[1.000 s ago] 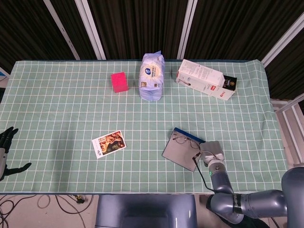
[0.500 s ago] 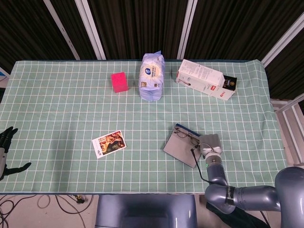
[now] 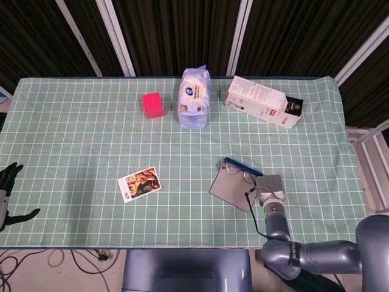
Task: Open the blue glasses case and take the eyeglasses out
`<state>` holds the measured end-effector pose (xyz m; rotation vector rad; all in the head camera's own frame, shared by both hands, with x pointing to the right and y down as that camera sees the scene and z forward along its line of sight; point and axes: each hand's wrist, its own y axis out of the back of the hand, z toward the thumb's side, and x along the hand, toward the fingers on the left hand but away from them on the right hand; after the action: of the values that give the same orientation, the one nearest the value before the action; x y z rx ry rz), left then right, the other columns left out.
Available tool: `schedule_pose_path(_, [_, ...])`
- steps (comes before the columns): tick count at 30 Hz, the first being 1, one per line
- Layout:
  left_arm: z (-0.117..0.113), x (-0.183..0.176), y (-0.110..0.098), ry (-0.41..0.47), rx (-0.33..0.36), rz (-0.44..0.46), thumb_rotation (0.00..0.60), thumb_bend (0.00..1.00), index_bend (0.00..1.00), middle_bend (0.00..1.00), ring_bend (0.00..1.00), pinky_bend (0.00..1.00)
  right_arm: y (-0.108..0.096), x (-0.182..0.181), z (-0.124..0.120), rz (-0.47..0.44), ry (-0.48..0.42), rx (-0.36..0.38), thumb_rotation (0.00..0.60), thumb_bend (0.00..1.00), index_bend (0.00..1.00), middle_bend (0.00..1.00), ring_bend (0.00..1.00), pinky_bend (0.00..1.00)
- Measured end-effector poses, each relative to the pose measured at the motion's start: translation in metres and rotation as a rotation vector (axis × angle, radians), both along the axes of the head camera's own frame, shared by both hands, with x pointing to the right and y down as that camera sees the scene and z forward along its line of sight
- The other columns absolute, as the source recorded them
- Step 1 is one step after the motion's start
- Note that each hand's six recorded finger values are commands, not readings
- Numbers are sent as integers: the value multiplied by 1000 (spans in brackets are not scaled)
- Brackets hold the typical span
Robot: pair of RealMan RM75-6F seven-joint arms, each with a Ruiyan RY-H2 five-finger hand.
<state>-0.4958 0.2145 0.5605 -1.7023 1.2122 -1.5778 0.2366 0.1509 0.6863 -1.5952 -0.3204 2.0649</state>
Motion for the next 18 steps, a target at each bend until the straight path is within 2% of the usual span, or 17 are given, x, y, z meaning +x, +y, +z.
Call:
schedule_pose_path(6, [-1, -1, 0, -1, 3, -2, 600, 0, 0, 0, 0, 0, -9, 5, 6, 16, 26, 12, 600, 515, 251, 949, 1000, 1000])
schedule_pose_path(18, [-1, -1, 0, 0, 6, -6, 600, 0, 0, 0, 0, 0, -24, 0, 13, 14, 27, 57, 600, 517, 137, 949, 1000, 1000])
